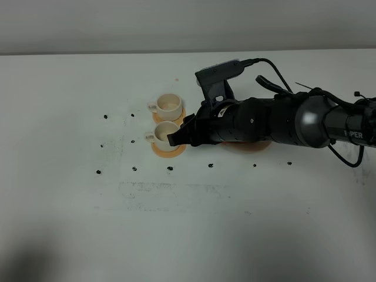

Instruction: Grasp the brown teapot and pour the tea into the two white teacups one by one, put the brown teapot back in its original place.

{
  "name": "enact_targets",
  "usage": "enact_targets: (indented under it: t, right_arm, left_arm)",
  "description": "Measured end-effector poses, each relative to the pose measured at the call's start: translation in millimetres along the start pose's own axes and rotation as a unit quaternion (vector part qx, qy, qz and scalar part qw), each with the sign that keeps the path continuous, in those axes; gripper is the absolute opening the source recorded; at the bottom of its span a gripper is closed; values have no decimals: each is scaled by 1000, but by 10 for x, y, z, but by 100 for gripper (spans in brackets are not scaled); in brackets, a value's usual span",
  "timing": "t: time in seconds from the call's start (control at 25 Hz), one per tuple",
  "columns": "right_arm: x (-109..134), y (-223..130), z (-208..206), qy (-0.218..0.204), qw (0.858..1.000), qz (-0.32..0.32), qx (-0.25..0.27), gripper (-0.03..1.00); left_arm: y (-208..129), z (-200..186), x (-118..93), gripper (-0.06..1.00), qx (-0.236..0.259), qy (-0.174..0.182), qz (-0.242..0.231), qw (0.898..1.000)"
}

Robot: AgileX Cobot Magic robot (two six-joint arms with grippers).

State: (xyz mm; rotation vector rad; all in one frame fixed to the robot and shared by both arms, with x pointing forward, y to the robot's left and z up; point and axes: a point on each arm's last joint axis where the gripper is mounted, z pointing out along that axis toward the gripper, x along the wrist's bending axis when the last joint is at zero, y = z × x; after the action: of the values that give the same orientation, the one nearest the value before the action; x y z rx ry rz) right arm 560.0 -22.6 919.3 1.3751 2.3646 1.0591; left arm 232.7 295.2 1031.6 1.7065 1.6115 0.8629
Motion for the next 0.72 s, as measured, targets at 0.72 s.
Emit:
enact_targets:
  t: [0.72]
  right_arm:
    - [-255, -120, 73, -12, 998, -3, 58, 40]
  left_arm:
    - [0, 0, 0, 35, 0, 0, 0, 1000]
